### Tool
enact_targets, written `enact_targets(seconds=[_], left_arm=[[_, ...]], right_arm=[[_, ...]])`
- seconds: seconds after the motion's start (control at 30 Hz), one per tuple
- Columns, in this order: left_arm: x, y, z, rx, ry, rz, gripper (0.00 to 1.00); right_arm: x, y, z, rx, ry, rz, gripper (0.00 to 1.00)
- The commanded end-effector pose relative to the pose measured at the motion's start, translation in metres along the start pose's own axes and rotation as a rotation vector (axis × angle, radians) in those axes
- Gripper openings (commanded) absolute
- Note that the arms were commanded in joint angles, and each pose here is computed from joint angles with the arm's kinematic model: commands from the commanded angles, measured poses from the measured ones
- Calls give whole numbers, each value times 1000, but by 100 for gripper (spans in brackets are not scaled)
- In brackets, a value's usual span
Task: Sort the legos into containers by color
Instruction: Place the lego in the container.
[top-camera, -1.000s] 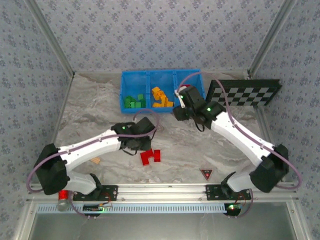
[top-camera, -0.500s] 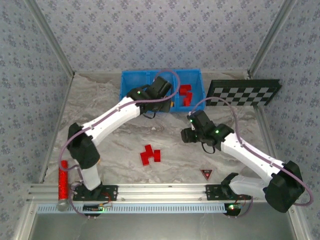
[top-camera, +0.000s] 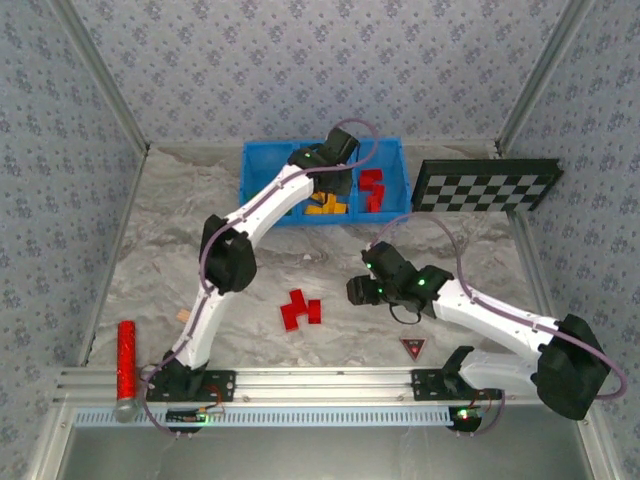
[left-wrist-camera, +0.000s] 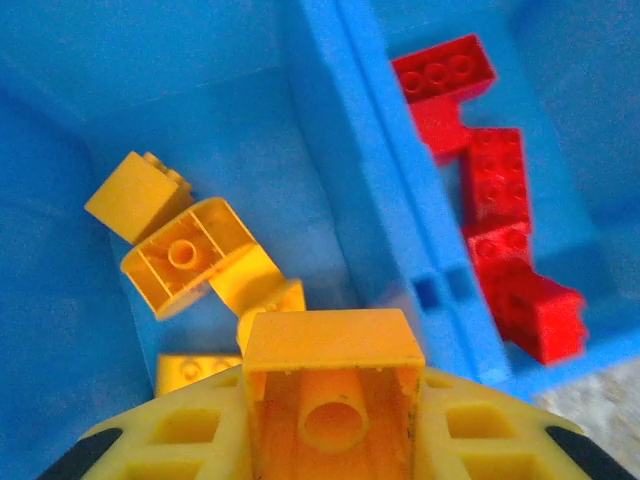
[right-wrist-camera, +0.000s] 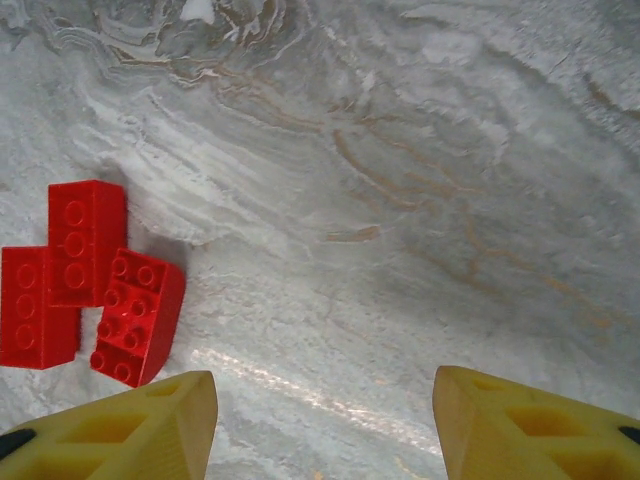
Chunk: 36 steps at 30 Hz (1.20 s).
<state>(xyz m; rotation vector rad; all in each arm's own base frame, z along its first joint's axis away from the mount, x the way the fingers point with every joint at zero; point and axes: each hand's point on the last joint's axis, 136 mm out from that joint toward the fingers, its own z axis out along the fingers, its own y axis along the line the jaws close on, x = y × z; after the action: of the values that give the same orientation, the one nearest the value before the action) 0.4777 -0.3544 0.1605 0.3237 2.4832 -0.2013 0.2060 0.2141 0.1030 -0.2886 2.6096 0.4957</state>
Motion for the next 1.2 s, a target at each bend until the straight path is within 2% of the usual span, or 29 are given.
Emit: enact_targets(seconds=[0.0, 0.27, 0.6, 0.93, 1.17], left_arm=[[-3, 10, 7, -6, 31, 10, 25], [13, 29, 39, -16, 106, -32, 28], [28, 31, 52, -15, 143, -30, 36], [8, 33, 18, -9, 77, -20, 54], [-12, 34, -21, 9, 8, -15, 56]], right_arm=[[7, 1, 4, 3, 7, 53, 61], [10, 10, 8, 0, 31, 30, 66], [19, 36, 21, -10, 61, -13, 67], [29, 68, 40, -9, 124, -116, 69], [34, 83, 47, -4, 155, -166, 69]])
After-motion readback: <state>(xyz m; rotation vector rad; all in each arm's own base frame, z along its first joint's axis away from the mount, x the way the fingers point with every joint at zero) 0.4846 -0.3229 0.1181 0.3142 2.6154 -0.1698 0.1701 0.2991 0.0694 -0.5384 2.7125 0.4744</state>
